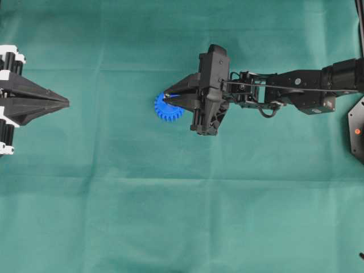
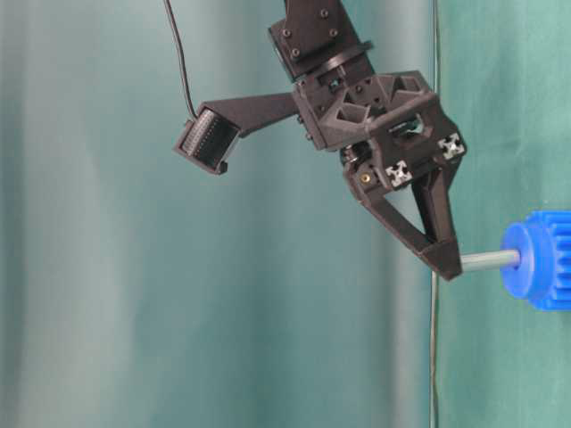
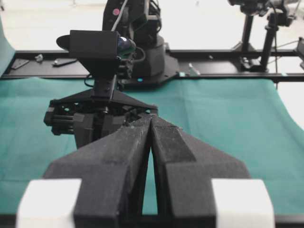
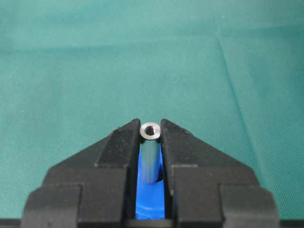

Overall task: Insert the shaft placed at a random location into the center hole of the small gear at another random location.
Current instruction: 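Lower the shaft into the gear's center hole with the right gripper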

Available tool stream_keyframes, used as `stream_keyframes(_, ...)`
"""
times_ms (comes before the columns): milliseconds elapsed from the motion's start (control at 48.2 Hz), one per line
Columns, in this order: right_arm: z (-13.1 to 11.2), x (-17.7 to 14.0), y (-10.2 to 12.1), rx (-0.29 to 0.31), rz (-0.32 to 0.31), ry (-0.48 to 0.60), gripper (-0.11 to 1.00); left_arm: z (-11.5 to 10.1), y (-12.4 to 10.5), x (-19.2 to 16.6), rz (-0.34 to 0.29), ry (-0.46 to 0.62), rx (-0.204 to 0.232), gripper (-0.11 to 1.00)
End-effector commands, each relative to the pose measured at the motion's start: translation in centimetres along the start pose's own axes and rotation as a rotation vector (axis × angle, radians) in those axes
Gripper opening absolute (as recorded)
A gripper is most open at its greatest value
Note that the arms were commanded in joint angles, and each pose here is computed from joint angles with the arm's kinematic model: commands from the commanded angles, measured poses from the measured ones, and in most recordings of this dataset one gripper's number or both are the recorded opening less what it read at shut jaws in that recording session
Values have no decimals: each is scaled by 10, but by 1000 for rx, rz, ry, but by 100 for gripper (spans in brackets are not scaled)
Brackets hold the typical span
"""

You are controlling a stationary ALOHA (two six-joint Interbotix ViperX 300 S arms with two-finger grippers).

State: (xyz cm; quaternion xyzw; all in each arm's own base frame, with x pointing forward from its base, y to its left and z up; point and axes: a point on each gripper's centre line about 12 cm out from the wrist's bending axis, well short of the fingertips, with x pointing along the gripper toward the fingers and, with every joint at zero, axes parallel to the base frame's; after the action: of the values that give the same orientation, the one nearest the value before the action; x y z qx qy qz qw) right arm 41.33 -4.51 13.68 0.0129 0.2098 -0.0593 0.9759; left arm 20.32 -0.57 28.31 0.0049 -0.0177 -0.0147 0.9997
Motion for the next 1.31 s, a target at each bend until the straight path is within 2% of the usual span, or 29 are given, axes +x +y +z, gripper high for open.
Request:
stream_keyframes(0,15,-3,1,-23,2,-41,13,8,0,3,0,-25,0,0)
stream_keyframes(270,30,-12,1,-48,1,-83,13,9,0,2,0,-28,0,0)
stream_keyframes(581,30,-11,0,-61,-1,-83,13,9,0,2,0,-26,0,0)
stream_keyframes(1286,-3,9,-4,-56,-13,-38,13,8,0,3,0,-25,0,0)
